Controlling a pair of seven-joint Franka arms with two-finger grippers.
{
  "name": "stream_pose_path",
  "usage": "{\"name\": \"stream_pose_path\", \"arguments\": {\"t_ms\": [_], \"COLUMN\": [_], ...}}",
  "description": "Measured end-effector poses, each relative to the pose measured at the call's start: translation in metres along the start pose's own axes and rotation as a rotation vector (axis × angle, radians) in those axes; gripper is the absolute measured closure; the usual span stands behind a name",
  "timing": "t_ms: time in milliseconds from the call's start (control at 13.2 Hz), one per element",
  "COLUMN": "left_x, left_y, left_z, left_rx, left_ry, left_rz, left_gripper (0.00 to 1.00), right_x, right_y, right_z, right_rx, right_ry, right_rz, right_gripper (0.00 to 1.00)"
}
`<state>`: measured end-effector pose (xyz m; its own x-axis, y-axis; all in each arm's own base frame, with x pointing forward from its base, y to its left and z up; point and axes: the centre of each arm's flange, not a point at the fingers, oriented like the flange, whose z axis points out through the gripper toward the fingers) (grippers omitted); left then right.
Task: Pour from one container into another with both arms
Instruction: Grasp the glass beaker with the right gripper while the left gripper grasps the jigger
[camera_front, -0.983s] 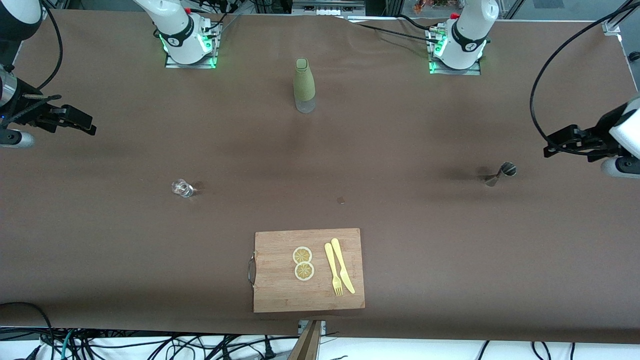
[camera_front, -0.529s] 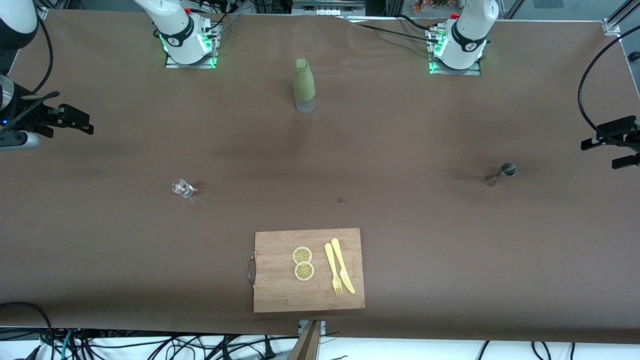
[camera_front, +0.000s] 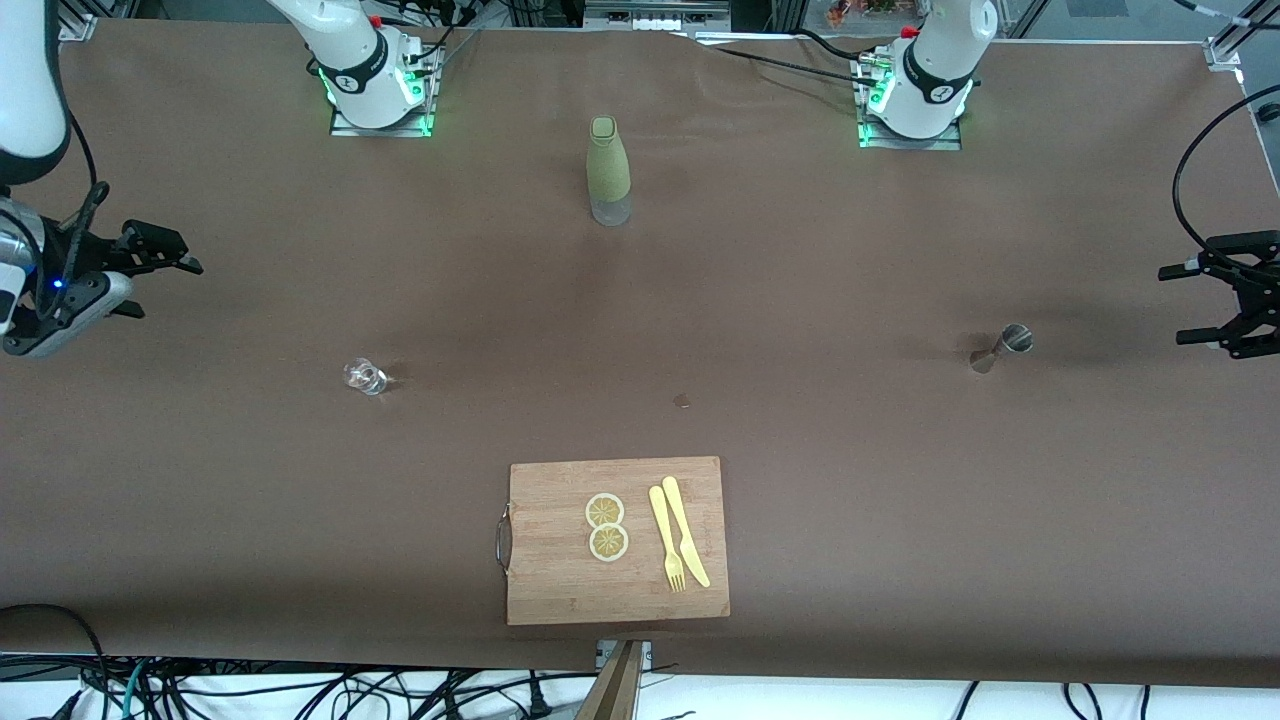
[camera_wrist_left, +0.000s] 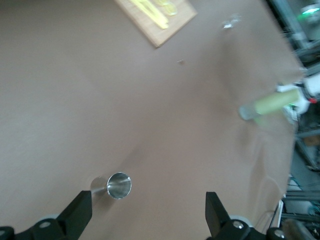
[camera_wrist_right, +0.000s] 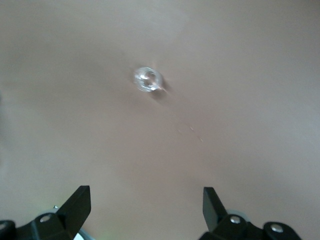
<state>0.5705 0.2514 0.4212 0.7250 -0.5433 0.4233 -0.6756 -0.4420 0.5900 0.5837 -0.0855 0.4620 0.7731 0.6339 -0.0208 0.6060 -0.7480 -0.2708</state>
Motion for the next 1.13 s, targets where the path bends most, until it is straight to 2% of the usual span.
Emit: {"name": "stream_pose_path", "arguments": {"t_ms": [227,454,680,832,1134], "left_x": [-0.065,-0.111,-0.142,-0.164,-0.191], "left_y": [-0.051,-0.092,-0.114,-0.127,-0.142], "left_z": [0.031,0.075,0.12,0.148,0.167], "left_rx": [-0.13,-0.194,-0.207,-0.202,-0.154], "left_ry": [0.177,0.313,0.428,0.506,0.598], "left_rz": [0.185,0.362,0.513,0.565,0.642], "left_gripper": [0.0,0.0,0.0,0.0,0.0], "right_x": [-0.017,-0.018,-0.003,0.013,0.03], "right_y": [0.043,0.07,0.096,0.121,0.159], "right_z": [0.037,0.081,0.122,0.155,0.24], "right_rx": [0.136,0.225,0.25,0.291,0.355], "right_ry": [0.124,0.282,0.401,0.466,0.583], "right_rz": [-0.205,-0.464,-0.685,-0.814,-0.984], "right_gripper": [0.0,0.0,0.0,0.0,0.0]}}
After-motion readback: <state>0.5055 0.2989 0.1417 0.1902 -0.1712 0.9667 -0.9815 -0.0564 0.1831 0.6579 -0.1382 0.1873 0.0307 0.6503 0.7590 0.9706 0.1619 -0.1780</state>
